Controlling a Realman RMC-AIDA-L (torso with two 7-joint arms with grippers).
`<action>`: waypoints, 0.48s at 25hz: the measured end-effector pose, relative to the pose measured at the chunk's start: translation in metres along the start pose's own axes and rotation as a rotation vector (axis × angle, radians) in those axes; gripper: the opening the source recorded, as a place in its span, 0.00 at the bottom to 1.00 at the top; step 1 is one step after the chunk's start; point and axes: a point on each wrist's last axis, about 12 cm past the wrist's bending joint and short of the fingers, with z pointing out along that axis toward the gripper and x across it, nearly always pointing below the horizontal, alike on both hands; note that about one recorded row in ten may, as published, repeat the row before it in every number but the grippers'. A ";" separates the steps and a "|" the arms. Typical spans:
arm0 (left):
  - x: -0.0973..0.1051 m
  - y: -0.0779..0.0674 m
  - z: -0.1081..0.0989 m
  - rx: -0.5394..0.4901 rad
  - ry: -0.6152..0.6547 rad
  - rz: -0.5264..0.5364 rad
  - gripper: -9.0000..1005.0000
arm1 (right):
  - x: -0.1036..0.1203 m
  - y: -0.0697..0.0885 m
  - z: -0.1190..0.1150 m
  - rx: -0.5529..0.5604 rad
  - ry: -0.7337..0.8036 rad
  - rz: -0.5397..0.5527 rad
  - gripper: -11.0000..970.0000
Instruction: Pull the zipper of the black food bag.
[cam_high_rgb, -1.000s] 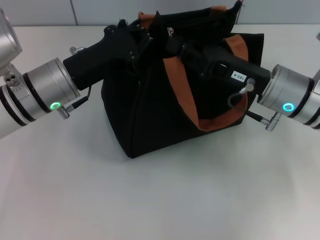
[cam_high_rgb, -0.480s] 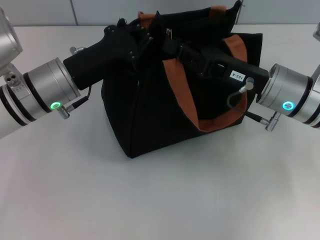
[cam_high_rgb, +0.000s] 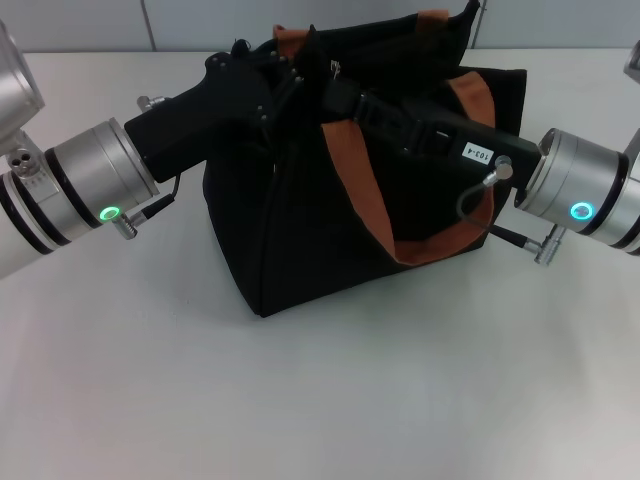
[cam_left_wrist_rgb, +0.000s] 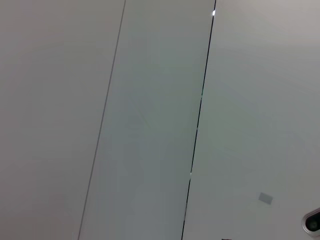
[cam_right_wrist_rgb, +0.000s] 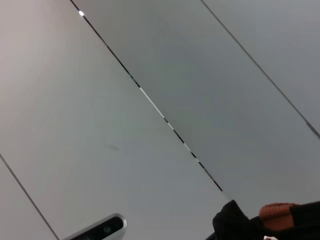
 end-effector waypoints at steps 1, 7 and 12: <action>0.000 0.000 0.000 0.000 0.000 0.000 0.03 | 0.000 0.000 0.000 0.004 0.000 0.002 0.28; 0.000 0.000 0.000 -0.001 0.000 -0.001 0.03 | 0.001 -0.003 -0.003 0.028 0.000 0.013 0.31; 0.000 0.000 0.000 -0.001 0.000 -0.001 0.03 | 0.000 -0.009 -0.003 0.069 0.020 0.041 0.33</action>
